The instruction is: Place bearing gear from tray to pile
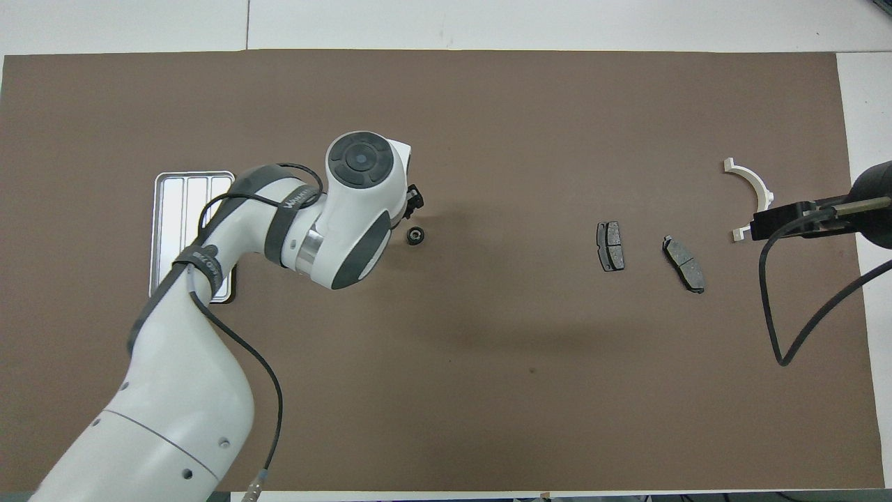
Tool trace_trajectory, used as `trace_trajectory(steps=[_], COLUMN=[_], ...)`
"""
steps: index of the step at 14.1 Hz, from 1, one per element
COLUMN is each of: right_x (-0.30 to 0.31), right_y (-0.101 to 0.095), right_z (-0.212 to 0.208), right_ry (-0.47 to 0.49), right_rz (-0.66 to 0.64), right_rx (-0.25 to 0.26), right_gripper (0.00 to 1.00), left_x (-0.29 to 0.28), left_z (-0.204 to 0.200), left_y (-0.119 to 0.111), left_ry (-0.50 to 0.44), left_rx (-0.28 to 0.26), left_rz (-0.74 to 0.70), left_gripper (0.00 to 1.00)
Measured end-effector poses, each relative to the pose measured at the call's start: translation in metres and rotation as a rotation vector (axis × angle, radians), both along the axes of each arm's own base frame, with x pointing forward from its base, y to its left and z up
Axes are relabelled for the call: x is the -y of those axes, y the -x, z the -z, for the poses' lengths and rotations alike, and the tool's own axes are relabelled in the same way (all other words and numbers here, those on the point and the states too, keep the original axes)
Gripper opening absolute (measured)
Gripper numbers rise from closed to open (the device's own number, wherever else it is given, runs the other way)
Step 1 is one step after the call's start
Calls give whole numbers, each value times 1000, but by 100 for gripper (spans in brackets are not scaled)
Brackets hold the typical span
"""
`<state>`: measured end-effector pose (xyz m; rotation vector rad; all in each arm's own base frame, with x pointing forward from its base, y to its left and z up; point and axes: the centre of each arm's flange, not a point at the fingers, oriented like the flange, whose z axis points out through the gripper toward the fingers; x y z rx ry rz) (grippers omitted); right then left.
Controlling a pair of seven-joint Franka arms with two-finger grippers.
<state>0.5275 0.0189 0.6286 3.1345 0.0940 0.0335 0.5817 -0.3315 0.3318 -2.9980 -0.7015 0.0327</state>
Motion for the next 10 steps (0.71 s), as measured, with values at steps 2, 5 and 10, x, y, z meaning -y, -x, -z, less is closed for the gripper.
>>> trace_trajectory(steps=[2,5,10], right_x=[-1,-35,-161], right_y=[0,3,4], right_z=[0,0,30], right_ry=[-1,-7,-33], right_rz=[37,138,321], right_rx=[0,-1,28], right_gripper=[100,100,100], left_x=[-78,-209,-317], left_z=[-31,-46,-14], left_y=[-18,-28,-12], left_ry=[-4,13,46], left_rx=[-26,-56,-127], left_rz=[63,169,316], left_gripper=[100,100,100])
